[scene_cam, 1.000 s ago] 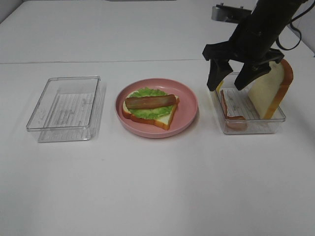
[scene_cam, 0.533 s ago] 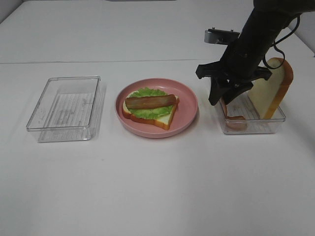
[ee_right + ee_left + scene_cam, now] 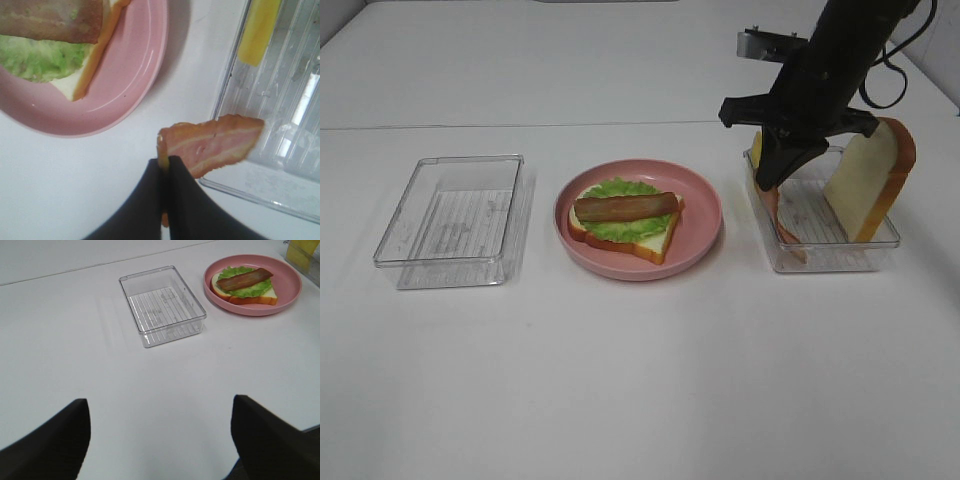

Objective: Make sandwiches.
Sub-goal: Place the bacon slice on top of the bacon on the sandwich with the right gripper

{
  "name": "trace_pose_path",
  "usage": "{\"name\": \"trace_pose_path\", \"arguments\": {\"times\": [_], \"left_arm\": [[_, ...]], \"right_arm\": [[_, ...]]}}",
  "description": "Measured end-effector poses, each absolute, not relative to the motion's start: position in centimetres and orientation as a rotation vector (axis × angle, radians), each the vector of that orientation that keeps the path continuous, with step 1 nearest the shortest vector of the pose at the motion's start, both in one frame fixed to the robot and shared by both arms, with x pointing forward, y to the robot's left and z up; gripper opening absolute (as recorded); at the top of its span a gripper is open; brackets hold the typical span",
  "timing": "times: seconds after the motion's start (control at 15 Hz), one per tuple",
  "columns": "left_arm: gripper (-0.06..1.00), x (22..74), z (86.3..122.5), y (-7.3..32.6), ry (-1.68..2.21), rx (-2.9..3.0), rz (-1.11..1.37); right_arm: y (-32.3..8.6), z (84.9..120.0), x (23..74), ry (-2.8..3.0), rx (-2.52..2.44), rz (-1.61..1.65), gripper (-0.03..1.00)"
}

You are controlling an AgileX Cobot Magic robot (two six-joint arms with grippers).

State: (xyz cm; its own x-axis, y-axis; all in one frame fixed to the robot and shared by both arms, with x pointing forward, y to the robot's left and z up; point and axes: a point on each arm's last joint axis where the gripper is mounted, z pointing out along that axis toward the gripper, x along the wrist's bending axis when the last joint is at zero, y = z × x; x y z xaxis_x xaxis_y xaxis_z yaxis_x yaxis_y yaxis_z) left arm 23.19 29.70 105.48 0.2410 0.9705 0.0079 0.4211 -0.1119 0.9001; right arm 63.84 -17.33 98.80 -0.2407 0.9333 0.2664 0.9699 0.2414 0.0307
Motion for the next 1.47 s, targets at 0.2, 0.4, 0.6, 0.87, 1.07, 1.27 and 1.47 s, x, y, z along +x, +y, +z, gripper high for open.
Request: {"name": "trace_pose_path", "arguments": {"times": [0.2, 0.4, 0.6, 0.87, 1.07, 1.27, 1.47], "left_arm": [[0.74, 23.2, 105.5, 29.7, 1.306, 1.679, 0.828], [0.74, 23.2, 105.5, 29.7, 1.306, 1.679, 0.828], [0.74, 23.2, 105.5, 29.7, 1.306, 1.679, 0.828], [0.74, 23.2, 105.5, 29.7, 1.306, 1.679, 0.828], [0.74, 23.2, 105.5, 29.7, 1.306, 1.679, 0.828], [0.74, 23.2, 105.5, 29.7, 1.306, 1.679, 0.828], [0.74, 23.2, 105.5, 29.7, 1.306, 1.679, 0.828]], "right_arm": [[-16.5, 102.2, 64.5, -2.297, -1.776, -0.43, 0.0], [-15.5, 105.4, 64.4, -2.222, -1.734, -0.628, 0.0], [-14.0, 106.7, 64.1, -2.124, -1.577, -0.813, 0.0], [-11.5, 105.1, 65.5, -1.968, -1.469, -1.01, 0.0], [-8.4, 101.9, 66.7, -1.847, -1.469, -1.094, 0.0], [-7.2, 99.1, 67.7, -1.77, -1.527, -1.105, 0.0], [-8.0, 97.2, 67.8, -1.881, -1.624, -0.959, 0.0]]}}
